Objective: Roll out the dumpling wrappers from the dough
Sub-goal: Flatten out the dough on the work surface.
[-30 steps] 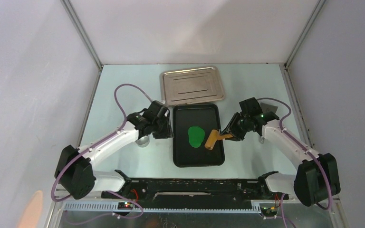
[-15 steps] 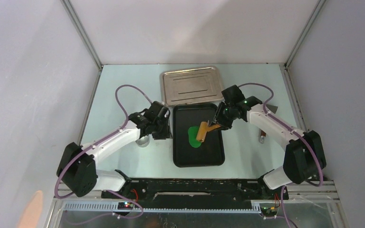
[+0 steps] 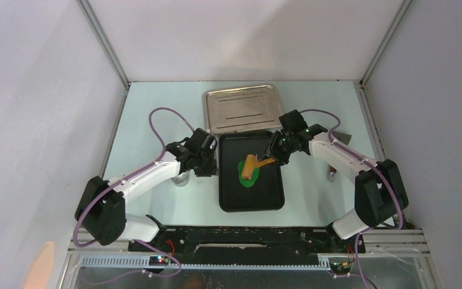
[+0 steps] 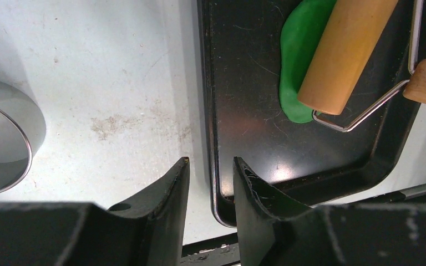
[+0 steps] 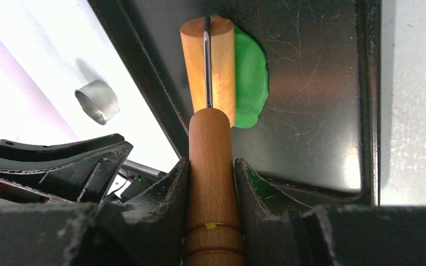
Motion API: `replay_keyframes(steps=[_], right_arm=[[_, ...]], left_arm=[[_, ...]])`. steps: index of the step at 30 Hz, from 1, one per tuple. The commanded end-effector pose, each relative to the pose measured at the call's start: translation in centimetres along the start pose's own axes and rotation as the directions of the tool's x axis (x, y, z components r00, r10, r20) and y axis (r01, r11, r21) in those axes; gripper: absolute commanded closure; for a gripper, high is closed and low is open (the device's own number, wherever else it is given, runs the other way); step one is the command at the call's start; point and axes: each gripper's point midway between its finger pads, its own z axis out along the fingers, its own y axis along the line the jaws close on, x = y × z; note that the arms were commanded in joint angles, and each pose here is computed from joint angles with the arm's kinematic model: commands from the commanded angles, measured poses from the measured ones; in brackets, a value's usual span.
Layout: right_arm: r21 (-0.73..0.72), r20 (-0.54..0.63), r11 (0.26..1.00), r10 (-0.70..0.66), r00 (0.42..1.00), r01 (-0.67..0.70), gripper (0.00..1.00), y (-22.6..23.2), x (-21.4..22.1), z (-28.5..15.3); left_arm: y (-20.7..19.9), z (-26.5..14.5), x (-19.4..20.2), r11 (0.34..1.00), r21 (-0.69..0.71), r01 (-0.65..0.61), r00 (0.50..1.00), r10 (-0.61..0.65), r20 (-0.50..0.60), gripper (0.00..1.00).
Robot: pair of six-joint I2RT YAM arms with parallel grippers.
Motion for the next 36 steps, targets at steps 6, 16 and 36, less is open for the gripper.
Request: replay_keyframes(steps=[6, 16, 36], right_arm=[[0.145, -0.017, 0.986, 0.085, 0.996, -0.081, 1.0, -5.6, 0.4, 2.1], [0.241, -0.058, 0.969, 0.064, 0.996, -0.048, 1.0, -9.2, 2.2, 1.2], [0.186, -0.12, 0.981, 0.075, 0.99, -0.052, 1.0, -9.3, 4.3, -0.4]], left_arm=[[-0.6, 0.4, -0.2, 0.999, 0.033, -0.012, 1.0, 0.012, -0.008, 0.62], [-0.2, 2.9, 1.2, 1.0, 0.03, -0.008, 0.998, 0.01, -0.056, 0.61], [0.0, 5.9, 1.0, 0.998, 0.014, -0.057, 0.996, 0.057, -0.062, 0.64]])
